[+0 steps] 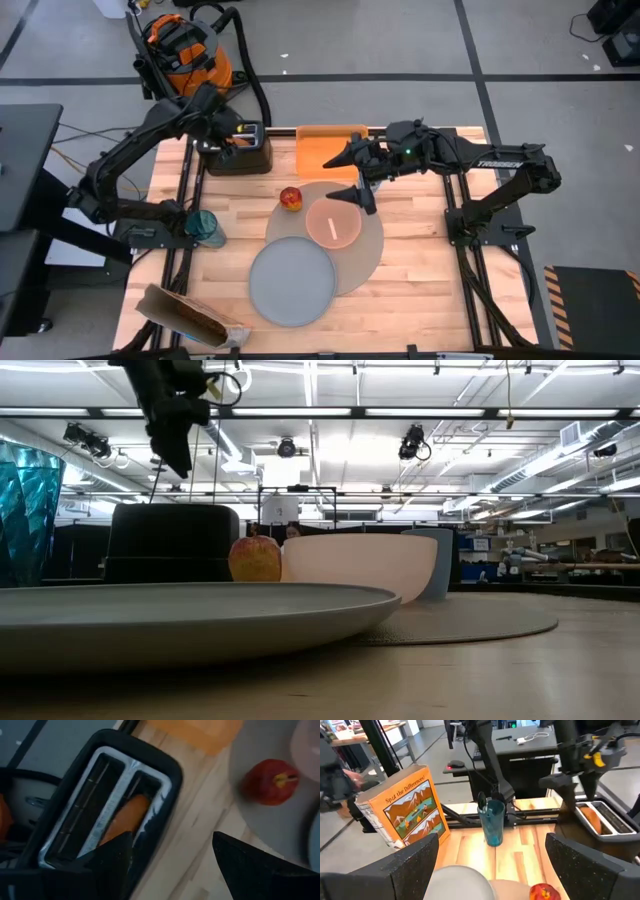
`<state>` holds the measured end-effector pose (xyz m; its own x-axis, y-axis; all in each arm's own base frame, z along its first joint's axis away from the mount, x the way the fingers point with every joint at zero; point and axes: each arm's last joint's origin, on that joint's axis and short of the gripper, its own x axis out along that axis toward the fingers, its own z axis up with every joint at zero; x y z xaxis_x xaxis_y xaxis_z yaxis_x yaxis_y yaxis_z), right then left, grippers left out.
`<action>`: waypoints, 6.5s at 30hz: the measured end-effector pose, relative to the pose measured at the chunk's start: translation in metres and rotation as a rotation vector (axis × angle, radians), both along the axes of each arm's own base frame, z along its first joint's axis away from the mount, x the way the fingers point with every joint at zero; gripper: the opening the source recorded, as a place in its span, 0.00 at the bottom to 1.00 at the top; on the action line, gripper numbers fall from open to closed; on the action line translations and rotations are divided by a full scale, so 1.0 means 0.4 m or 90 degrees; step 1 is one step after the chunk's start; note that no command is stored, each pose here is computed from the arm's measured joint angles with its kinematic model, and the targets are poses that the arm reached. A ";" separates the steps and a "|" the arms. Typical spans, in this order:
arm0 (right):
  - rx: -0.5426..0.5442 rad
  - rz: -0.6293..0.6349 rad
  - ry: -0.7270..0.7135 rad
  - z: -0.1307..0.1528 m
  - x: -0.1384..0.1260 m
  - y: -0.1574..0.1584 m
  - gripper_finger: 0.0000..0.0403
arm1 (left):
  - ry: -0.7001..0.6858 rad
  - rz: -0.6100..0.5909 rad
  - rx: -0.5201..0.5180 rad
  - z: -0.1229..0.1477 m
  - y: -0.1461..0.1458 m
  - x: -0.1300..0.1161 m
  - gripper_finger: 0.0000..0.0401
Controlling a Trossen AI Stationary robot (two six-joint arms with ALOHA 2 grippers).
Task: Arrange a breakfast setting
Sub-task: Put the toasted bagel on the blue plate
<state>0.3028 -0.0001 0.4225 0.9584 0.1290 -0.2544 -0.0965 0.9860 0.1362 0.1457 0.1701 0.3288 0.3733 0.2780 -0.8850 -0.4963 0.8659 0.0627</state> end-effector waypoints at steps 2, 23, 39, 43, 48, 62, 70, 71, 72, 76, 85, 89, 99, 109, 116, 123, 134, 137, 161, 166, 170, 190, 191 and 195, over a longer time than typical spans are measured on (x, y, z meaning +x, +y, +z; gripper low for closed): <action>0.004 0.003 0.001 0.000 0.000 0.005 0.93 | 0.012 0.002 -0.004 -0.009 0.010 0.003 0.71; -0.023 -0.083 0.071 -0.026 -0.007 0.001 0.93 | 0.074 0.056 -0.006 -0.016 0.040 -0.059 0.70; -0.023 -0.082 0.068 -0.025 -0.007 0.002 0.93 | 0.050 -0.024 0.039 -0.028 0.077 -0.088 0.56; -0.023 -0.082 0.068 -0.025 -0.007 0.002 0.93 | 0.057 -0.013 0.026 -0.068 0.084 -0.098 0.56; -0.024 -0.084 0.068 -0.025 -0.006 0.002 0.93 | 0.042 -0.007 0.051 -0.087 0.098 -0.097 0.56; -0.013 -0.105 0.069 -0.025 -0.006 0.000 0.93 | 0.011 -0.042 0.042 -0.101 0.122 -0.098 0.56; -0.013 -0.105 0.069 -0.025 -0.006 0.000 0.93 | 0.031 -0.058 0.011 -0.130 0.137 -0.089 0.55; -0.013 -0.105 0.069 -0.025 -0.006 0.000 0.93 | 0.033 -0.059 0.007 -0.132 0.137 -0.089 0.54; -0.013 -0.105 0.069 -0.025 -0.006 0.000 0.93 | 0.033 -0.058 0.008 -0.132 0.138 -0.089 0.53; -0.012 -0.105 0.069 -0.025 -0.006 0.000 0.93 | 0.036 -0.059 0.000 -0.133 0.135 -0.090 0.46; -0.013 -0.105 0.069 -0.025 -0.006 0.000 0.93 | 0.057 -0.111 -0.014 -0.136 0.116 -0.077 0.27; -0.014 -0.105 0.069 -0.025 -0.006 0.000 0.93 | 0.061 -0.117 -0.010 -0.136 0.114 -0.071 0.20; -0.015 -0.105 0.069 -0.025 -0.006 0.000 0.93 | 0.057 -0.108 -0.002 -0.123 0.103 -0.076 0.06; -0.025 -0.101 0.068 -0.025 -0.006 0.000 0.93 | 0.019 -0.085 0.058 -0.055 0.038 -0.096 0.06; -0.036 -0.097 0.068 -0.025 -0.006 0.000 0.93 | -0.025 -0.084 0.101 -0.008 -0.024 -0.100 0.06; -0.044 -0.102 0.067 -0.025 -0.006 -0.003 0.93 | -0.067 -0.069 0.170 0.039 -0.081 -0.111 0.06; -0.050 -0.111 0.067 -0.025 -0.006 -0.005 0.93 | -0.208 -0.137 0.174 0.084 -0.169 -0.085 0.06; -0.050 -0.112 0.061 -0.023 -0.006 -0.005 0.93 | -0.221 -0.199 0.170 0.086 -0.194 -0.057 0.06; 0.022 -0.088 0.096 -0.035 -0.028 0.152 0.92 | -0.108 -0.707 0.129 -0.064 -0.532 0.262 0.06; 0.041 -0.074 0.146 -0.060 -0.045 0.231 0.90 | -0.097 -0.759 0.162 -0.112 -0.621 0.310 0.06; 0.045 -0.048 0.170 -0.081 -0.045 0.287 0.87 | -0.096 -0.794 0.185 -0.147 -0.685 0.333 0.06; 0.031 -0.039 0.239 -0.222 0.068 0.376 0.86 | 0.077 -0.892 0.249 -0.323 -0.794 0.374 0.09; 0.031 -0.037 0.237 -0.223 0.070 0.379 0.86 | 0.080 -0.894 0.248 -0.326 -0.796 0.374 0.10; 0.029 -0.034 0.240 -0.226 0.069 0.384 0.86 | 0.078 -0.909 0.225 -0.329 -0.802 0.370 0.16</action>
